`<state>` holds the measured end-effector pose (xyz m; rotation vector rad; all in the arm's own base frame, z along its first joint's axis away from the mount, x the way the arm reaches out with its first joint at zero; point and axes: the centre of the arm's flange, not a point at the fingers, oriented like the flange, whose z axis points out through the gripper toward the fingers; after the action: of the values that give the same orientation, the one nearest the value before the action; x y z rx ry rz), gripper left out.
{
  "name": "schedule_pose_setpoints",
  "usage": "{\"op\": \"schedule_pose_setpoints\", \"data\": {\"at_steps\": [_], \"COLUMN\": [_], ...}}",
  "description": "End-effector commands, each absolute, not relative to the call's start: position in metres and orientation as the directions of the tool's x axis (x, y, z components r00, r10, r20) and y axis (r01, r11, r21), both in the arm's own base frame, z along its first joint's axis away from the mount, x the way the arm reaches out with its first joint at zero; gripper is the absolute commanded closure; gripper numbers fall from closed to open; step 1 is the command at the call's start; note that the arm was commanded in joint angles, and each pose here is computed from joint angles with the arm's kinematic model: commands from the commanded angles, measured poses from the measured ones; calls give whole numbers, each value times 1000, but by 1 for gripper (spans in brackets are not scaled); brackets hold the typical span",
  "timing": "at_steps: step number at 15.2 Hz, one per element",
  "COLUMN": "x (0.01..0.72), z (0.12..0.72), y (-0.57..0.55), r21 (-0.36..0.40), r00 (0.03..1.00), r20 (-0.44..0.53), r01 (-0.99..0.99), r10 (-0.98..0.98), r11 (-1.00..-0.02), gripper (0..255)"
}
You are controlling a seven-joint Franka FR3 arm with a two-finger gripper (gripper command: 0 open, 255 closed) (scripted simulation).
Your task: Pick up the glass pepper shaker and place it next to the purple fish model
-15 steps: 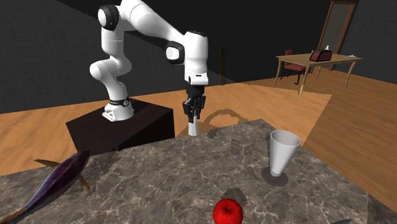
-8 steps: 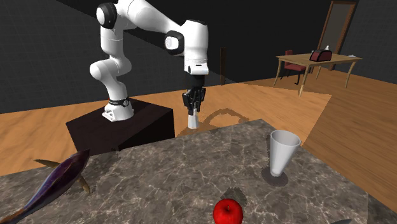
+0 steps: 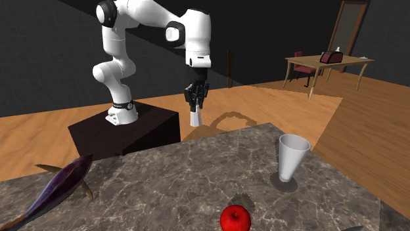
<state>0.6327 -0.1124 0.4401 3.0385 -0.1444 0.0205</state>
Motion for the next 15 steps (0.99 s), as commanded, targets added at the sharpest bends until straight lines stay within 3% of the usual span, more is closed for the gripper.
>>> {"op": "schedule_pose_setpoints", "data": {"at_steps": [1,15], "x": [613,457], "z": [443,443], "y": [-125,-225], "r21": [99,99], "r00": [995,995], "r20": [18,18], "r01": [-95,-95], "r10": [-94,-94], "r11": [-991,-991], "gripper": [255,255]}}
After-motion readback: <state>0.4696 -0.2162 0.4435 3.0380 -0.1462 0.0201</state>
